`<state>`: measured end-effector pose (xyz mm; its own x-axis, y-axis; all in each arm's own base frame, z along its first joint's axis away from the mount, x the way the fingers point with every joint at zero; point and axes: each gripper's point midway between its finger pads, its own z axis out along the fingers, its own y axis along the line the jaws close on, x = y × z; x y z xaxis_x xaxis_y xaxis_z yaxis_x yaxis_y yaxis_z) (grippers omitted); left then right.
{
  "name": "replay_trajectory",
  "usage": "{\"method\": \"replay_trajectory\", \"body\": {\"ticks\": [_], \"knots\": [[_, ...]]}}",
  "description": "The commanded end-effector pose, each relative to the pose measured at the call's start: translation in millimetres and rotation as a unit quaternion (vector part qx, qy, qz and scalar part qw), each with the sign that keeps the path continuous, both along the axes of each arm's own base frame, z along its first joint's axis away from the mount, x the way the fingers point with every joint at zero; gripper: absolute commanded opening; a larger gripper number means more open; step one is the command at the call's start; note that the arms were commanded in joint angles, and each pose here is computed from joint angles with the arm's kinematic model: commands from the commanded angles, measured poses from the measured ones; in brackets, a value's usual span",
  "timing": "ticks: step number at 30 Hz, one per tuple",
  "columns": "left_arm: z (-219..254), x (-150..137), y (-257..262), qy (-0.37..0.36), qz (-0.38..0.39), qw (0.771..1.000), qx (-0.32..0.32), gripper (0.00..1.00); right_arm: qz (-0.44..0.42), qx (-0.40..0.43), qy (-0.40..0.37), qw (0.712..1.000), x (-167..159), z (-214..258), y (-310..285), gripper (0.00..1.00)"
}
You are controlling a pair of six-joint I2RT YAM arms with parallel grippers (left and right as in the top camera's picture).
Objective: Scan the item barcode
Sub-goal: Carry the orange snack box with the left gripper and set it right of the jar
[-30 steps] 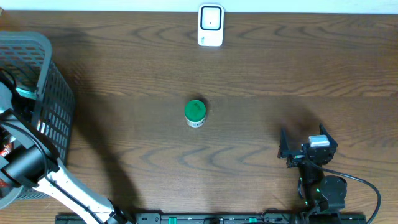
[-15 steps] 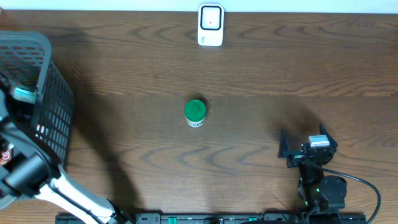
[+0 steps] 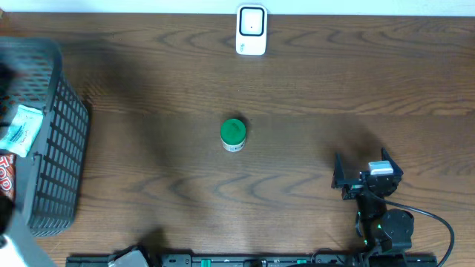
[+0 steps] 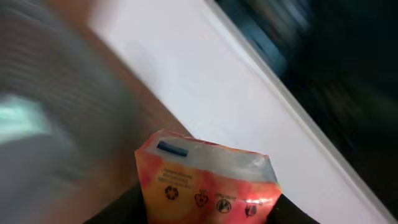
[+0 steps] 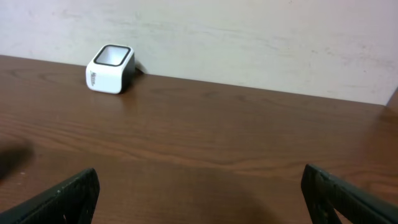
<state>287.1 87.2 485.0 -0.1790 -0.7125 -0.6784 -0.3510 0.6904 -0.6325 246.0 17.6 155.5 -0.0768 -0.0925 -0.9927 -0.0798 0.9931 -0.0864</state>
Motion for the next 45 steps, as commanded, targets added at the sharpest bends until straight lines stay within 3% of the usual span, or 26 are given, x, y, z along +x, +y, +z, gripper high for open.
{"method": "replay_trajectory", "body": {"ticks": [1,5,9,12,19,23,28,30,33,35,40,43,45], "knots": [[-38,38,-103,0.058,-0.194,0.978,-0.045,0.48,-0.005,0.006,0.002,1.0,0,-2,-2,0.99],[-82,54,-197,0.12,-0.283,0.951,0.0,0.48,-0.005,0.006,0.002,1.0,0,-2,-2,0.99],[-154,77,-271,0.205,-0.267,0.941,0.039,0.49,-0.005,0.006,0.002,1.0,0,-2,-2,0.99],[-209,90,-325,0.257,-0.262,0.93,0.021,0.49,-0.005,0.006,0.002,1.0,0,-2,-2,0.99],[-337,93,-410,0.367,-0.152,0.913,-0.089,0.49,-0.005,0.006,0.002,1.0,0,-2,-2,0.99],[-404,83,-424,0.414,-0.058,0.9,-0.12,0.5,-0.005,0.006,0.002,1.0,0,-2,-2,0.99],[-458,68,-431,0.457,-0.002,0.88,-0.131,0.52,-0.005,0.006,0.002,1.0,0,-2,-2,0.99],[-466,65,-433,0.463,-0.002,0.877,-0.127,0.57,-0.005,0.006,0.002,1.0,0,-2,-2,0.99],[-466,64,-434,0.459,-0.002,0.88,-0.122,0.84,-0.005,0.006,0.002,1.0,0,-2,-2,0.99],[-461,64,-435,0.457,-0.011,0.881,-0.119,0.93,-0.005,0.006,0.002,1.0,0,-2,-2,0.99],[-420,77,-434,0.416,-0.068,0.903,-0.089,0.94,-0.005,0.006,0.002,1.0,0,-2,-2,0.99],[-359,101,-432,0.332,-0.136,0.933,-0.039,0.95,-0.005,0.006,0.002,1.0,0,-2,-2,0.99],[-292,121,-436,0.234,-0.221,0.947,0.015,1.0,-0.005,0.006,0.002,1.0,0,-2,-2,0.99]]}}
